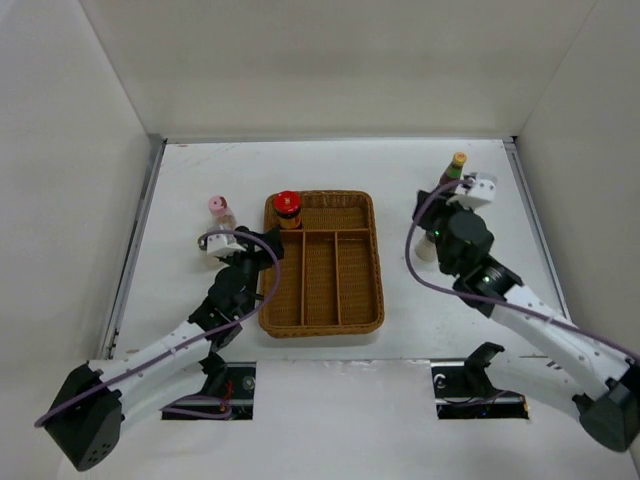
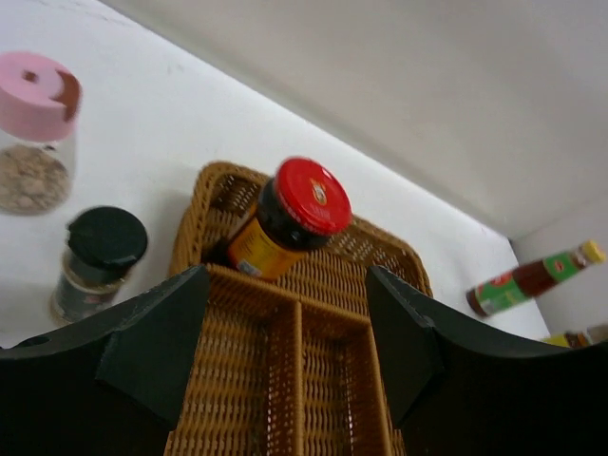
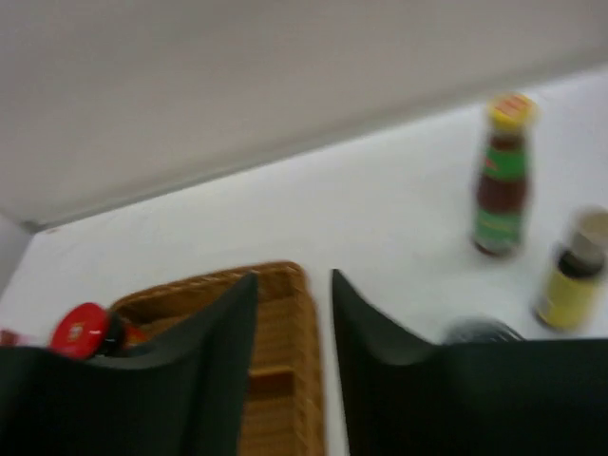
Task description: Organize the condiment bottles
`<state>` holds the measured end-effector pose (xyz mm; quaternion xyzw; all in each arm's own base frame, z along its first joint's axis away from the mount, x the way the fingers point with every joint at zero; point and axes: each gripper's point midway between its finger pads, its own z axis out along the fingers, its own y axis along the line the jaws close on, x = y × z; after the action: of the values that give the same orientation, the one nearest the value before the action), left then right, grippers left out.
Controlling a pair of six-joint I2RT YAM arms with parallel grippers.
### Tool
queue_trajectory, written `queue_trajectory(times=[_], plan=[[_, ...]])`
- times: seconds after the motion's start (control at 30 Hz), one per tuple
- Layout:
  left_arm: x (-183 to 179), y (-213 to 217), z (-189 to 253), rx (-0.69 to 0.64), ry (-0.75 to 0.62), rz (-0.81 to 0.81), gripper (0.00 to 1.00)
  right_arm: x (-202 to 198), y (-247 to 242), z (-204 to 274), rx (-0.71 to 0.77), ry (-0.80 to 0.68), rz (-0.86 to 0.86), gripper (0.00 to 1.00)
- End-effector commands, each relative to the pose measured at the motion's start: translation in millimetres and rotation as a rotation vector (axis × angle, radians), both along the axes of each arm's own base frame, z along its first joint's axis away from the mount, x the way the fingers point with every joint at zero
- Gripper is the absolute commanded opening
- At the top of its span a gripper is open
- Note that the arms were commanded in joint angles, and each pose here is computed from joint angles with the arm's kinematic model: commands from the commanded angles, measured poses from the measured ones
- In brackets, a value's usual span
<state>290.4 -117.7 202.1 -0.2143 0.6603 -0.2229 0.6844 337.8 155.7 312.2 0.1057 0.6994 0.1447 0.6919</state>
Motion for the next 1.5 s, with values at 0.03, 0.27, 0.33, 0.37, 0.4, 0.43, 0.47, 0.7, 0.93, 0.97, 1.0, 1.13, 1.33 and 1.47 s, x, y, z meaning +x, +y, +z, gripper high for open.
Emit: queue_trajectory(times=[0.03, 0.27, 0.33, 0.37, 0.4, 0.43, 0.47, 0.7, 0.93, 0.97, 1.0, 1.13, 1.33, 1.47], plan=[[2.4, -37.2, 29.5, -0.06, -0.068, -0.13, 0.66, -31.5, -83.3, -80.9, -0.091, 0.197, -0.283, 0.59], [3.1, -49.5, 24.8, -0.054, -0.061, -0.17, 0.66, -27.7, -83.4, -136.4, -0.109, 0.34, -0.284, 0.93], [3.3, -48.4, 24.5, -0.054, -0.062, -0.167, 0.66, -22.5, -84.5, -152.4, -0.126, 0.38, -0.292, 0.94], [3.9, -47.6, 24.1, -0.052, -0.059, -0.164, 0.66, -19.2, -85.6, -159.9, -0.132, 0.396, -0.298, 0.95], [3.6, -47.3, 24.0, -0.052, -0.059, -0.164, 0.66, -14.7, -84.5, -166.2, -0.14, 0.406, -0.295, 0.95], [3.0, -46.7, 24.0, -0.053, -0.06, -0.164, 0.66, -10.1, -83.2, -170.3, -0.148, 0.413, -0.29, 0.94], [2.6, -46.4, 24.2, -0.054, -0.062, -0.164, 0.66, -5.5, -82.9, -170.9, -0.152, 0.414, -0.29, 0.94], [2.6, -45.6, 25.0, -0.053, -0.064, -0.162, 0.66, 15.3, -85.1, -166.3, -0.141, 0.396, -0.326, 0.89], [4.7, -45.5, 20.3, -0.047, -0.053, -0.158, 0.66, 29.4, -89.2, -165.1, -0.125, 0.36, -0.351, 0.81], [4.5, -46.1, 19.8, -0.047, -0.052, -0.159, 0.66, 32.8, -89.7, -165.3, -0.13, 0.358, -0.349, 0.79], [4.3, -46.6, 19.8, -0.047, -0.052, -0.161, 0.66, 34.4, -90.4, -164.8, -0.137, 0.354, -0.355, 0.77], [5.2, -45.3, 19.7, -0.046, -0.052, -0.156, 0.66, 40.4, -89.5, -165.2, -0.13, 0.337, -0.363, 0.65], [4.8, -44.3, 19.3, -0.046, -0.052, -0.155, 0.66, 39.5, -87.4, -141.6, -0.13, 0.269, -0.367, 0.57], [4.5, -43.1, 21.9, -0.045, -0.059, -0.151, 0.66, 29.1, -70.5, -97.4, -0.124, 0.169, -0.32, 0.56]])
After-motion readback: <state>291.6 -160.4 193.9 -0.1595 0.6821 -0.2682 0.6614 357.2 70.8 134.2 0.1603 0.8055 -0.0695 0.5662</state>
